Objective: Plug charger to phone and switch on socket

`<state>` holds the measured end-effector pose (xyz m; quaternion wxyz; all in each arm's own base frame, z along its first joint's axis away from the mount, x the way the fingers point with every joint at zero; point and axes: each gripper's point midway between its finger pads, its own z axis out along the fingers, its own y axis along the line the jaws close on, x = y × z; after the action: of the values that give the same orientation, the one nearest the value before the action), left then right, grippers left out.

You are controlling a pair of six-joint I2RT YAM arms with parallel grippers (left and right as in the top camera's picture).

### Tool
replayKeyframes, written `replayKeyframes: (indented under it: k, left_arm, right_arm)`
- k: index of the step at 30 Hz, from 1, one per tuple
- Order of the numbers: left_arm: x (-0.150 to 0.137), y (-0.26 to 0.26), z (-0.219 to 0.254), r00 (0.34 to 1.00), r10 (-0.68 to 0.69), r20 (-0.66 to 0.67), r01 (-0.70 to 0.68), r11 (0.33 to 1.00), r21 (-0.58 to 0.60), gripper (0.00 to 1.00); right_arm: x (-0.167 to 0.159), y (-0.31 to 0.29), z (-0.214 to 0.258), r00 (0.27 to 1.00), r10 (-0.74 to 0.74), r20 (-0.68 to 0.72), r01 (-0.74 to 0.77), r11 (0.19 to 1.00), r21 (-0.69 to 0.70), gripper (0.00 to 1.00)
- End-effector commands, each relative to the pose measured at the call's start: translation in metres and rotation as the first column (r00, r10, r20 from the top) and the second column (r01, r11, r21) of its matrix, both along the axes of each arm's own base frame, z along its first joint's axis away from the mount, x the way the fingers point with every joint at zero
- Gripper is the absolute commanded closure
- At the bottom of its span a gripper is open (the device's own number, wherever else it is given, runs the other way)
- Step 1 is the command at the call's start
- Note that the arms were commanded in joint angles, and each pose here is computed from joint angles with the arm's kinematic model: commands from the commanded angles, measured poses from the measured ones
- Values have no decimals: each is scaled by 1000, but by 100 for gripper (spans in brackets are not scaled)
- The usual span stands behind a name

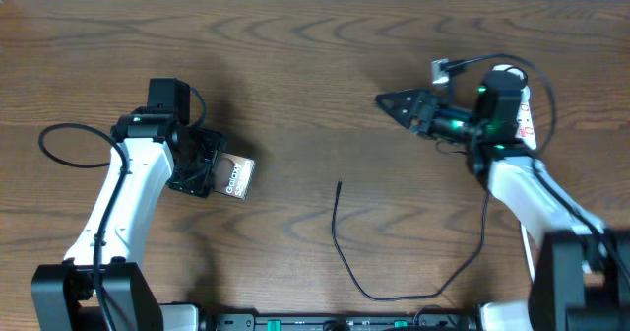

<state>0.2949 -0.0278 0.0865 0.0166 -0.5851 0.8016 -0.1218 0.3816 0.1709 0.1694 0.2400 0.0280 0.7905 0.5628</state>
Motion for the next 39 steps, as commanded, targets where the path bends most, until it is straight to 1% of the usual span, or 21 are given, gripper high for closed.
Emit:
replayKeyframes:
  k: [1, 4, 6, 7, 10, 14, 22, 28, 39]
  left_arm:
    - [3, 1, 3, 1000, 27, 7, -27, 1000, 6, 93]
    - [3, 1, 3, 997, 71, 1, -71, 997, -2, 93]
    - [3, 1, 3, 994, 105, -6, -105, 994, -9, 93]
    - [3, 1, 3, 989, 147, -15, -147, 989, -16, 92]
    - [3, -3, 3, 981, 192, -26, -193, 981, -25, 93]
    - [2, -11, 3, 975, 220, -37, -221, 975, -33, 93]
    - [9, -31, 5, 986, 167, 3, -167, 985, -39, 92]
    - [6, -41, 5, 985, 173, -7, -174, 984, -47, 93]
    - [2, -67, 7, 979, 201, -30, -203, 975, -88, 93]
  right_arm:
    - [-15, 43, -6, 982, 150, -115, -136, 983, 122, 1]
    - [-25, 72, -18, 970, 217, -108, -205, 972, 118, 1]
    - [-32, 88, -27, 964, 235, -121, -223, 969, 104, 1]
    - [-39, 105, -35, 960, 250, -128, -241, 967, 82, 1]
    - [-49, 127, -44, 959, 250, -134, -246, 968, 46, 1]
    - [-60, 148, -48, 958, 257, -127, -258, 966, 15, 1]
    - [-80, 175, -54, 954, 266, -136, -270, 963, -17, 1]
    - [-87, 184, -55, 953, 273, -133, -279, 960, -28, 1]
    - [-91, 194, -59, 961, 246, -124, -255, 965, -59, 2]
